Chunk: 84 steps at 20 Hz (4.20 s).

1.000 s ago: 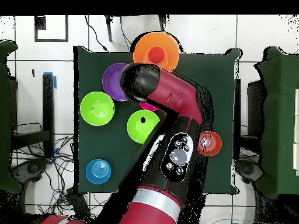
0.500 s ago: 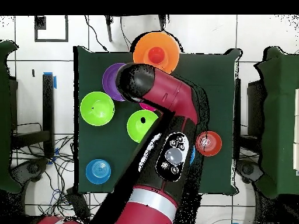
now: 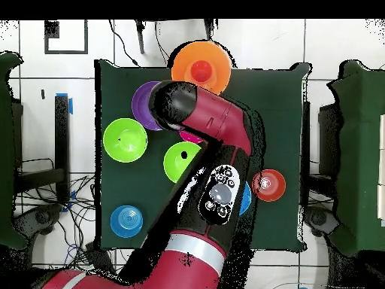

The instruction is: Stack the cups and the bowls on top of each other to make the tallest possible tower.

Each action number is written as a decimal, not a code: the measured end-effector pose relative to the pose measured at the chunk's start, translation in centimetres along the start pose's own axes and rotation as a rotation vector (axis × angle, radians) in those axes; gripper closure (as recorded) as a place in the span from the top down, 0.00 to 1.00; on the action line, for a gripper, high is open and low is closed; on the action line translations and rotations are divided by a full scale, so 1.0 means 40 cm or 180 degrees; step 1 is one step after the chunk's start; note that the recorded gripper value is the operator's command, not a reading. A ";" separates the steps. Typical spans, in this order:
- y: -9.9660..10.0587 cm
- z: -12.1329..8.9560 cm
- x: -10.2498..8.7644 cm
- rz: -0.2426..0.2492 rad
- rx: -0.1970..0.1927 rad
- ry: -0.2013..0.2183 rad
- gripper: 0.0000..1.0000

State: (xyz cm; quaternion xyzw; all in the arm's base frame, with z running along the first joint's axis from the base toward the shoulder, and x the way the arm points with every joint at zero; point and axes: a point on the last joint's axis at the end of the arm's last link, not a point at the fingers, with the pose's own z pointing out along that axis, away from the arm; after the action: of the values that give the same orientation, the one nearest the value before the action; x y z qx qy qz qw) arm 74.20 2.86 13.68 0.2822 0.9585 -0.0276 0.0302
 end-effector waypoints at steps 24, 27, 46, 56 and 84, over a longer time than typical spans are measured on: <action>0.093 0.074 0.045 -0.0224 0.0050 0.0023 1.00; 0.068 0.088 0.025 -0.0170 0.0049 0.0042 1.00; -0.013 0.203 -0.016 -0.0016 0.0079 0.0203 1.00; 0.055 0.185 -0.026 -0.0128 -0.0007 0.0109 1.00; 0.078 0.248 -0.047 -0.0176 -0.0042 0.0107 1.00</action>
State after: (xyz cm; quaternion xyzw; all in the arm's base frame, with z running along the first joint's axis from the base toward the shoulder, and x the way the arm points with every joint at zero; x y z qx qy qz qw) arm 77.89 3.77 3.80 0.2559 0.9664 -0.0174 0.0152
